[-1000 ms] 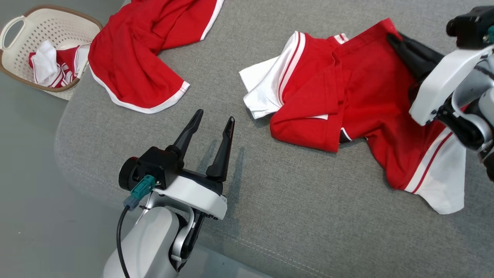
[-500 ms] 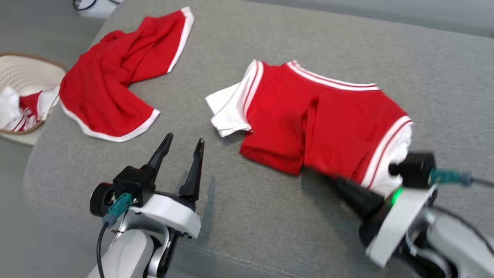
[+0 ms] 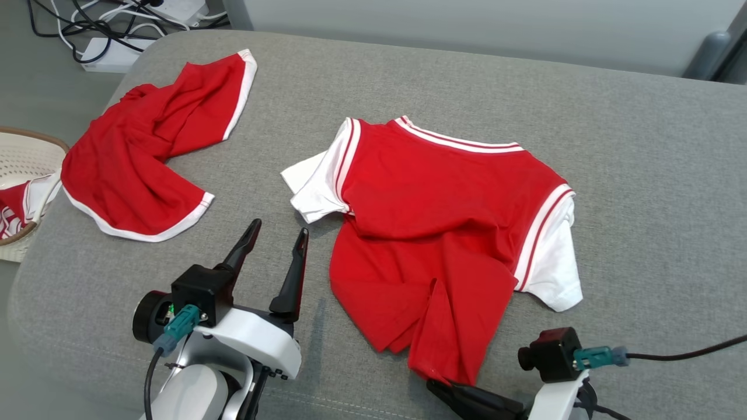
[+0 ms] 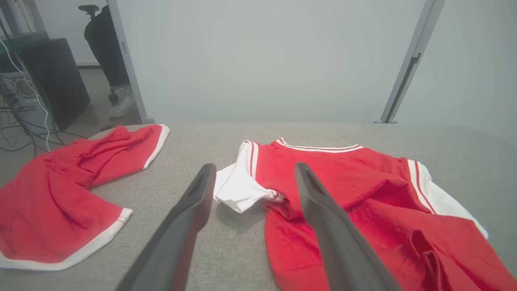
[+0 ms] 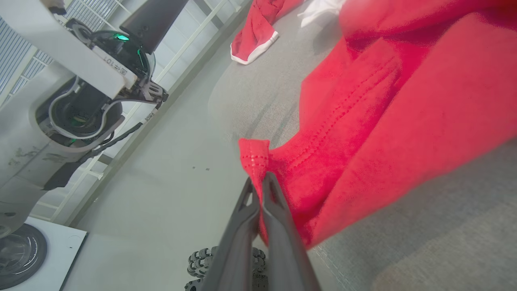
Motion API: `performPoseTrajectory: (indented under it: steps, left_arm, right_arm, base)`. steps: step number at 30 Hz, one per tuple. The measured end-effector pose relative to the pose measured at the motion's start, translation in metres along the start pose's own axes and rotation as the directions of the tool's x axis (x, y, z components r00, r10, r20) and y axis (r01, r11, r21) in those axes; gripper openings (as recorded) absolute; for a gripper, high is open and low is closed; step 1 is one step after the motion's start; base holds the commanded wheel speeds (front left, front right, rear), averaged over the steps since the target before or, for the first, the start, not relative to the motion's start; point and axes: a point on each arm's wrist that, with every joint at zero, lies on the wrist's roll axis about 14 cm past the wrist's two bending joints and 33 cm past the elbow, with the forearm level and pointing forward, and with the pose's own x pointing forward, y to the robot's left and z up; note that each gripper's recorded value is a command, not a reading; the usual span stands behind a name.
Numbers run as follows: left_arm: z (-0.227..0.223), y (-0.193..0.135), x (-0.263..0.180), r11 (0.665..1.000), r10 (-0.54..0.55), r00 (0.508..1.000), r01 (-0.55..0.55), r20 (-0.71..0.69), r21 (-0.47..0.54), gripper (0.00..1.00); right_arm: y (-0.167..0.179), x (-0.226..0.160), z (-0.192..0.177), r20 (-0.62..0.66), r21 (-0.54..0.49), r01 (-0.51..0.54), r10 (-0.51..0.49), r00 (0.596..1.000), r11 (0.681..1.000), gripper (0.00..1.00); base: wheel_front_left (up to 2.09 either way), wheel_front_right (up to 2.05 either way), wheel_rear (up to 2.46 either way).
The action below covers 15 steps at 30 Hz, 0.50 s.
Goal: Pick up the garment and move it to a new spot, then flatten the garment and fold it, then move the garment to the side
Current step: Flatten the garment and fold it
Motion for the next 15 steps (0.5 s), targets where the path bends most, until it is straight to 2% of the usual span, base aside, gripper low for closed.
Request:
performPoseTrajectory:
  steps: [4, 5, 6, 7, 11, 15]
  left_arm:
    - [-0.002, 0.001, -0.002, 1.0, 0.004, 1.0, -0.004, -0.012, 0.001, 1.0]
    - [-0.002, 0.001, -0.003, 1.0, 0.005, 1.0, -0.005, -0.011, 0.001, 1.0]
    - [-0.002, 0.002, -0.003, 1.0, 0.006, 1.0, -0.006, -0.01, 0.002, 1.0]
    - [-0.001, 0.002, -0.003, 1.0, 0.006, 1.0, -0.006, -0.008, 0.002, 1.0]
    - [0.002, 0.002, -0.006, 1.0, 0.008, 1.0, -0.008, -0.002, 0.006, 1.0]
    - [-0.006, 0.004, -0.015, 1.0, 0.017, 1.0, -0.017, -0.026, 0.0, 1.0]
  right_arm:
    - [-0.012, 0.002, -0.019, -0.077, 0.011, 0.034, -0.033, 0.997, 0.999, 0.0]
    - [-0.015, 0.002, -0.023, -0.085, 0.018, 0.046, -0.044, 0.995, 0.999, 0.11]
    - [-0.016, 0.001, -0.027, -0.098, 0.027, 0.051, -0.049, 0.994, 0.998, 0.45]
    - [-0.016, 0.001, -0.032, -0.111, 0.034, 0.055, -0.051, 0.992, 0.998, 1.0]
    - [-0.013, -0.002, -0.035, -0.108, 0.054, 0.065, -0.059, 0.992, 0.996, 1.0]
    - [-0.013, -0.015, -0.019, -0.021, 0.055, 0.086, -0.085, 0.996, 0.995, 1.0]
  base:
    - [0.0, 0.0, 0.0]
    - [0.0, 0.0, 0.0]
    - [0.0, 0.0, 0.0]
    - [0.0, 0.0, 0.0]
    - [0.0, 0.0, 0.0]
    - [0.0, 0.0, 0.0]
